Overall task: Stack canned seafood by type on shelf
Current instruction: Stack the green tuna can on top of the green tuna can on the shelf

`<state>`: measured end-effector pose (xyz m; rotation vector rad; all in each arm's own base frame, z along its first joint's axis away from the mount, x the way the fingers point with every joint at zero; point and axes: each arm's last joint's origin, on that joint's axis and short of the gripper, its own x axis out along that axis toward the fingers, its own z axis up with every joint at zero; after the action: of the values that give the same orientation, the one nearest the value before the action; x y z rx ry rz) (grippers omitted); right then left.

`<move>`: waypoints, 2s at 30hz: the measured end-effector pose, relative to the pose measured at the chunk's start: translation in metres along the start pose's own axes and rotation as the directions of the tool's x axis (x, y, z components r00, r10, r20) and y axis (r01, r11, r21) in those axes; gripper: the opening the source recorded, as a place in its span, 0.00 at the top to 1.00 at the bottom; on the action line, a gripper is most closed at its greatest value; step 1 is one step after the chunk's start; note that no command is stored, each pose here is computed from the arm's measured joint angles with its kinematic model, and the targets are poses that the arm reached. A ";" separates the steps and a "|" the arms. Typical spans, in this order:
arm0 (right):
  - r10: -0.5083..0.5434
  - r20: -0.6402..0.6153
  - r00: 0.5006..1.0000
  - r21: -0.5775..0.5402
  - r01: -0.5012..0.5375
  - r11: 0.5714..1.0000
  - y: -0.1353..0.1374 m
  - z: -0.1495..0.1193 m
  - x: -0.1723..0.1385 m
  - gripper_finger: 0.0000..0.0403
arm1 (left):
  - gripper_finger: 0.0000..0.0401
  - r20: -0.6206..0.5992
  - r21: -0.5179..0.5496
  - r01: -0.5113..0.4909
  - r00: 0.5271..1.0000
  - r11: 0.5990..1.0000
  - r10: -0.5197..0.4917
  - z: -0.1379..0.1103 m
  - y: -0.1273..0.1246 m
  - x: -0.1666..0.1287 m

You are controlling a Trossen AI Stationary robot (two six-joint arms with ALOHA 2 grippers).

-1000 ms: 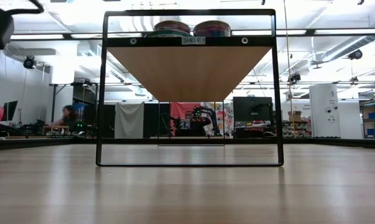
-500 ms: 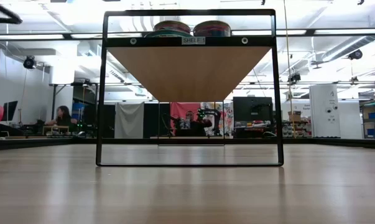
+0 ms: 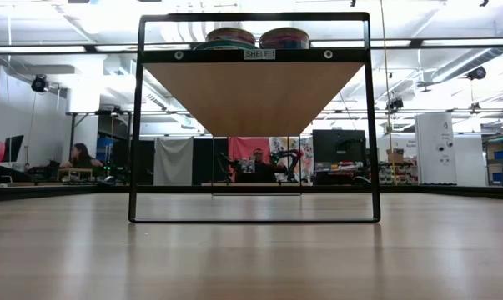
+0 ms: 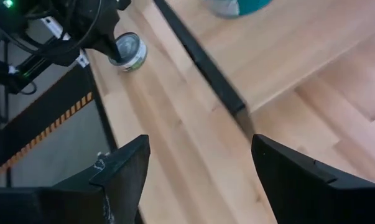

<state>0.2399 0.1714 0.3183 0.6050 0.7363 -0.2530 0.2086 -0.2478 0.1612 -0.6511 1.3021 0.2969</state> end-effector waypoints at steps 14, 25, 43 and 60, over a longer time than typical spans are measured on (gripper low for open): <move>0.035 -0.106 0.994 0.206 -0.013 0.978 -0.006 -0.056 0.009 0.44 | 1.00 0.140 0.141 0.020 0.989 0.990 -0.040 0.029 -0.057 0.015; 0.194 -0.109 0.975 0.321 -0.150 0.935 -0.031 -0.098 0.049 0.59 | 1.00 0.236 0.179 0.056 0.967 0.982 -0.098 0.058 -0.066 -0.013; 0.239 -0.053 0.970 0.361 -0.205 0.910 0.011 -0.115 0.094 0.94 | 1.00 0.187 0.147 0.093 0.975 0.985 -0.120 0.019 -0.056 -0.051; 0.188 -0.033 0.982 0.506 -0.146 0.850 0.051 -0.127 0.152 0.97 | 1.00 0.155 0.158 0.284 0.939 0.946 -0.308 0.008 -0.001 -0.022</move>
<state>0.3006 0.2864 0.1607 1.1795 0.6916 -0.2610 0.2098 -0.2404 0.1833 -0.6808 1.0259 0.0179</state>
